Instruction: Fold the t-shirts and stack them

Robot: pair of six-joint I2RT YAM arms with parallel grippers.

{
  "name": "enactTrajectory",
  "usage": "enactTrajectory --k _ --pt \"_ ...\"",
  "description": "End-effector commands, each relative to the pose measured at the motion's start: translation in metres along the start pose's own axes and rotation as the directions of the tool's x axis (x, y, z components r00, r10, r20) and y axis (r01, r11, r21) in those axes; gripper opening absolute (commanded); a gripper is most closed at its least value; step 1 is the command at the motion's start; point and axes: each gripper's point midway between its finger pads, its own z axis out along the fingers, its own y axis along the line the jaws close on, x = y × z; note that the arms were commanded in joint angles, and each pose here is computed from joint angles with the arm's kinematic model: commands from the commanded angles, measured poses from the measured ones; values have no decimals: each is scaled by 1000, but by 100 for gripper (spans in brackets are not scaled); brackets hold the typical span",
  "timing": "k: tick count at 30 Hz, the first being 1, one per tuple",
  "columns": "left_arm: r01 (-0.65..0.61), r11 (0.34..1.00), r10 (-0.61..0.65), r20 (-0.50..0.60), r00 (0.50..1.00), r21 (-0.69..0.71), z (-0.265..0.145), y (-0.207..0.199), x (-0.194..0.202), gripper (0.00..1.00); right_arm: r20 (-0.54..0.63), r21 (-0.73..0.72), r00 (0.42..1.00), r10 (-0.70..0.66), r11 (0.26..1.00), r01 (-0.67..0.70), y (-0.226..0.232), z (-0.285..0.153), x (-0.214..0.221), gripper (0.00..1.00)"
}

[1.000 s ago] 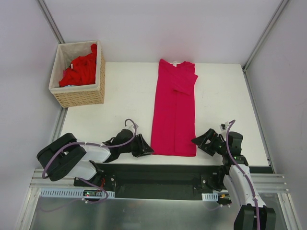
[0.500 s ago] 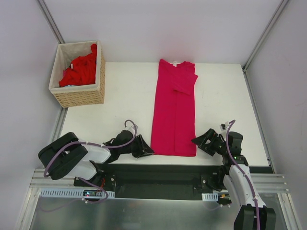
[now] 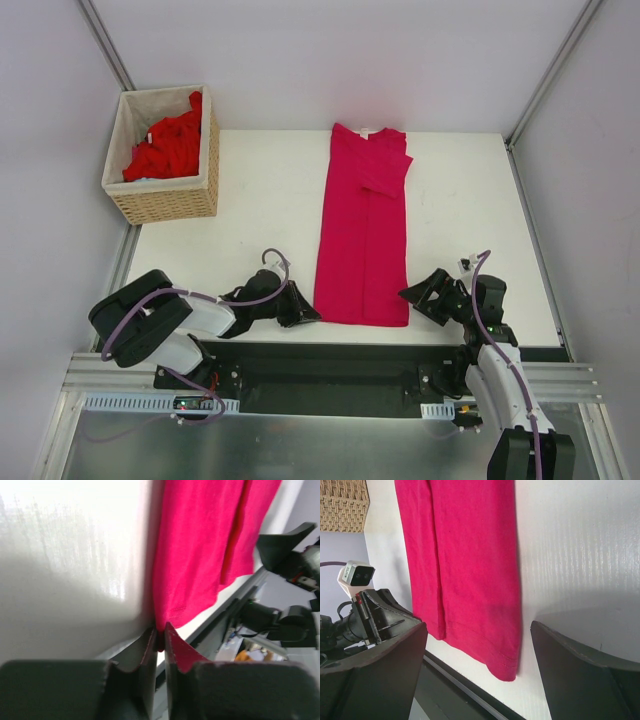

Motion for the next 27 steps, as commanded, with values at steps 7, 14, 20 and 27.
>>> enactTrajectory --k 7,14,20,27 --pt "-6 972 -3 -38 999 -236 -12 65 19 0 0 33 1000 -4 999 4 -2 -3 -1 87" --pt "-16 973 7 -38 999 -231 -13 62 18 0 1 92 1000 20 996 -20 -10 -14 10 85" --pt "-20 974 11 -38 999 -227 -12 58 16 0 -42 117 997 70 991 -65 -17 -17 26 84" --pt "-21 974 12 -40 999 -225 -12 57 16 0 -51 209 996 68 976 -56 -22 -21 25 83"
